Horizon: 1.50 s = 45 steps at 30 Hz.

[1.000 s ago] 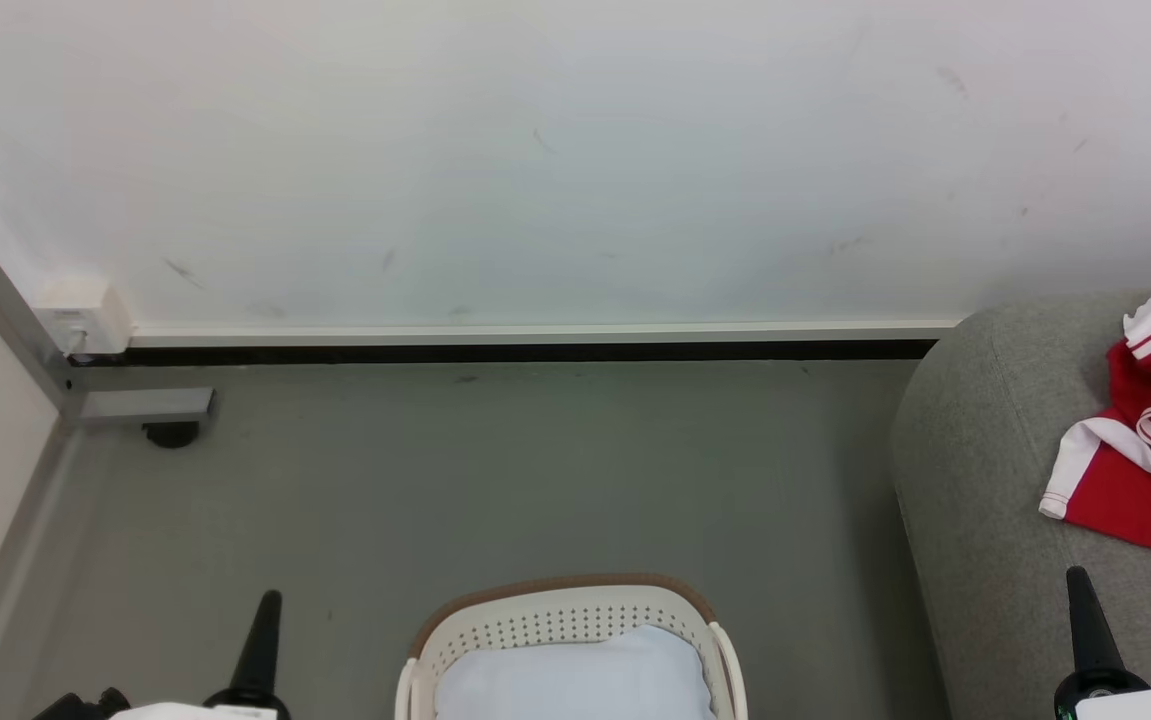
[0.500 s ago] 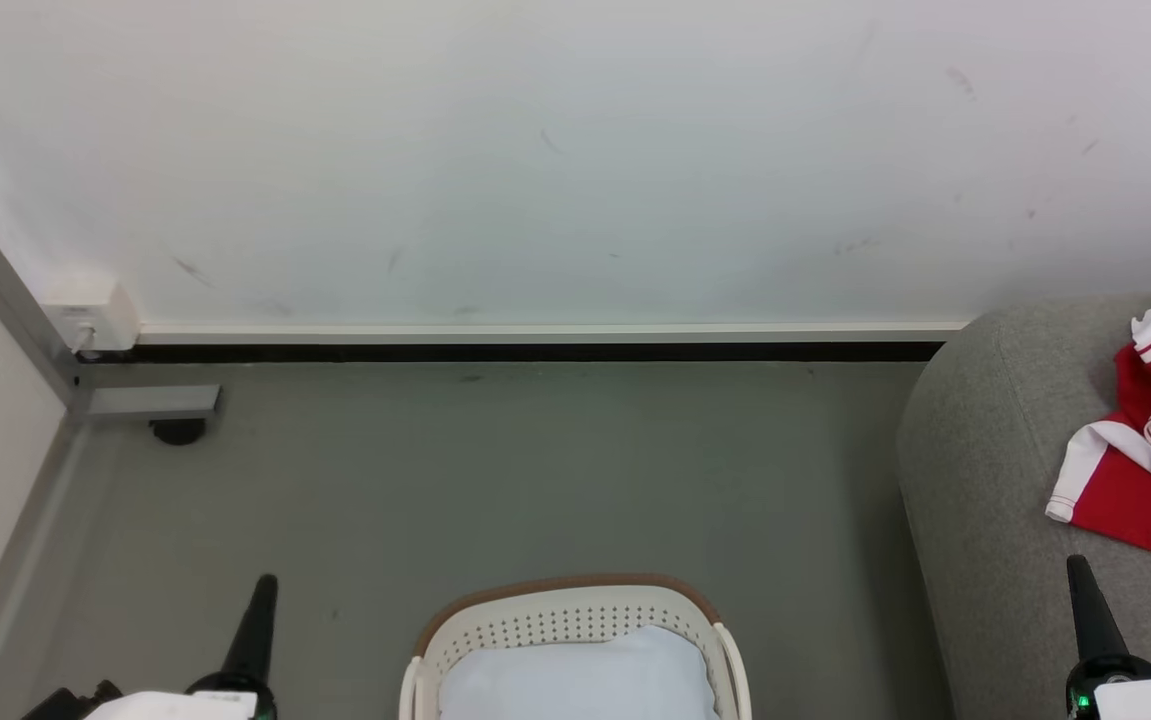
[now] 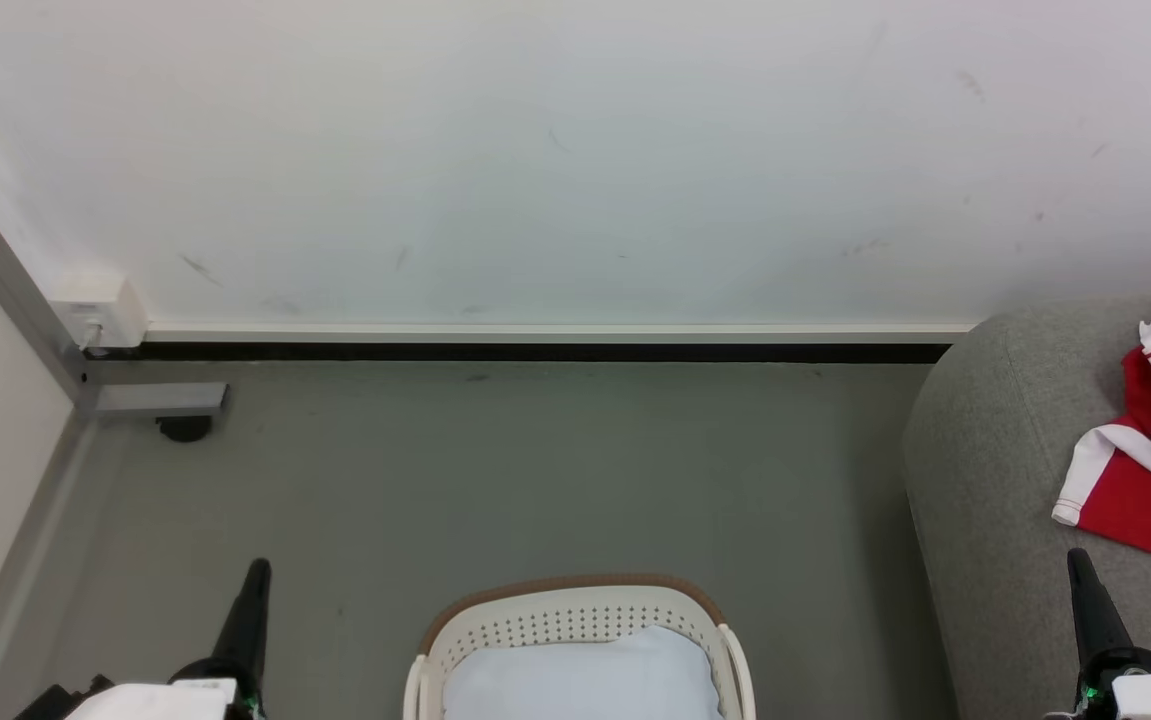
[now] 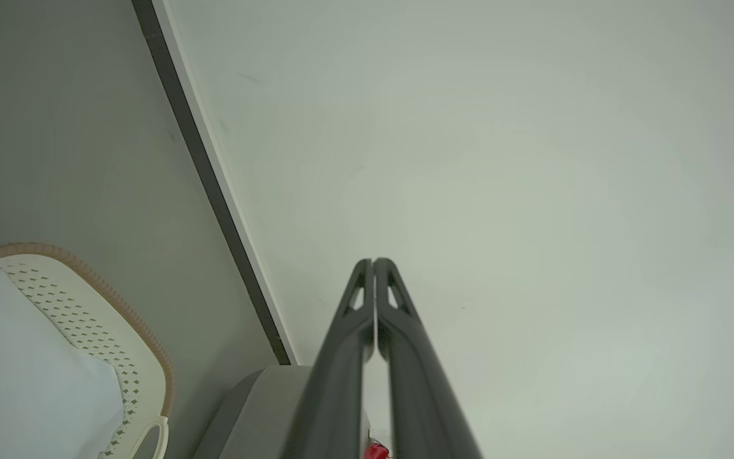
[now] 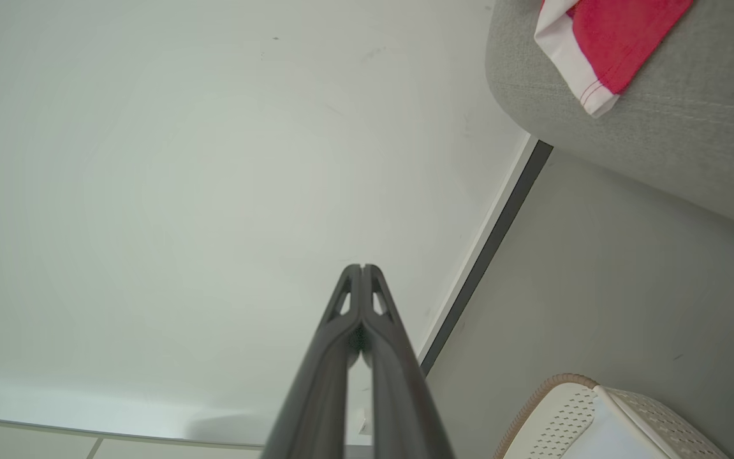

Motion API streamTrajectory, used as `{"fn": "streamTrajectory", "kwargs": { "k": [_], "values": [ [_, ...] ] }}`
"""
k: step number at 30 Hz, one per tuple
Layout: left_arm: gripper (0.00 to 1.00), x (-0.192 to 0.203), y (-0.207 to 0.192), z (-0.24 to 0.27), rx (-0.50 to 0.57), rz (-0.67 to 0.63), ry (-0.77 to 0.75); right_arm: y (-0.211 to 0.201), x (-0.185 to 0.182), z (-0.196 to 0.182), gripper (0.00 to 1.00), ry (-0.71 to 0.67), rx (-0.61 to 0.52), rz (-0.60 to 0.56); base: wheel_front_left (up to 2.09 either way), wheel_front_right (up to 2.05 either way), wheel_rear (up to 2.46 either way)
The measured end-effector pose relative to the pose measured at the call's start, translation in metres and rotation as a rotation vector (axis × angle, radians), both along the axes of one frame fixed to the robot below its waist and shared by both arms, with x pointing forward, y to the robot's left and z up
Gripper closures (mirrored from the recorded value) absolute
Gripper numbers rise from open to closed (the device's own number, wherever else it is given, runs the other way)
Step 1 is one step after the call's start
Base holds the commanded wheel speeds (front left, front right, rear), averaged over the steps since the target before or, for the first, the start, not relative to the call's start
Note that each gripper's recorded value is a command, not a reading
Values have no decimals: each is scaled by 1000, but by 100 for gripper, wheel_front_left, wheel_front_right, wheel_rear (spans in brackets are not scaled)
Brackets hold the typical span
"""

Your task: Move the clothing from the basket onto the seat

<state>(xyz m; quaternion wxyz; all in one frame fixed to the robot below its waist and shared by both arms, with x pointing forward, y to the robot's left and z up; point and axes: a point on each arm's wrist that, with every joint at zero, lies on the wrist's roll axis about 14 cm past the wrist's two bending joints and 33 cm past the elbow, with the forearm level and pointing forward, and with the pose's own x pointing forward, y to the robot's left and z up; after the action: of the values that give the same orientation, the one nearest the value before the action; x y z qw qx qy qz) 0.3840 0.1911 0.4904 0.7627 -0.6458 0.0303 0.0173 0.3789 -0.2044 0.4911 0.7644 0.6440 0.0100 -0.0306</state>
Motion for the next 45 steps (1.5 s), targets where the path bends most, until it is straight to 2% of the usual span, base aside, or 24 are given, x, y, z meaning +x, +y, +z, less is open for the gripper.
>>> {"fn": "streamTrajectory", "kwargs": {
  "k": [26,45],
  "values": [
    [100,4,9,14,-162,19,-56,6,8,12,100,-45,175,30,0,0,0],
    [100,4,9,14,-164,19,-57,6,9,13,100,-48,178,30,0,0,0]
  ]
}}
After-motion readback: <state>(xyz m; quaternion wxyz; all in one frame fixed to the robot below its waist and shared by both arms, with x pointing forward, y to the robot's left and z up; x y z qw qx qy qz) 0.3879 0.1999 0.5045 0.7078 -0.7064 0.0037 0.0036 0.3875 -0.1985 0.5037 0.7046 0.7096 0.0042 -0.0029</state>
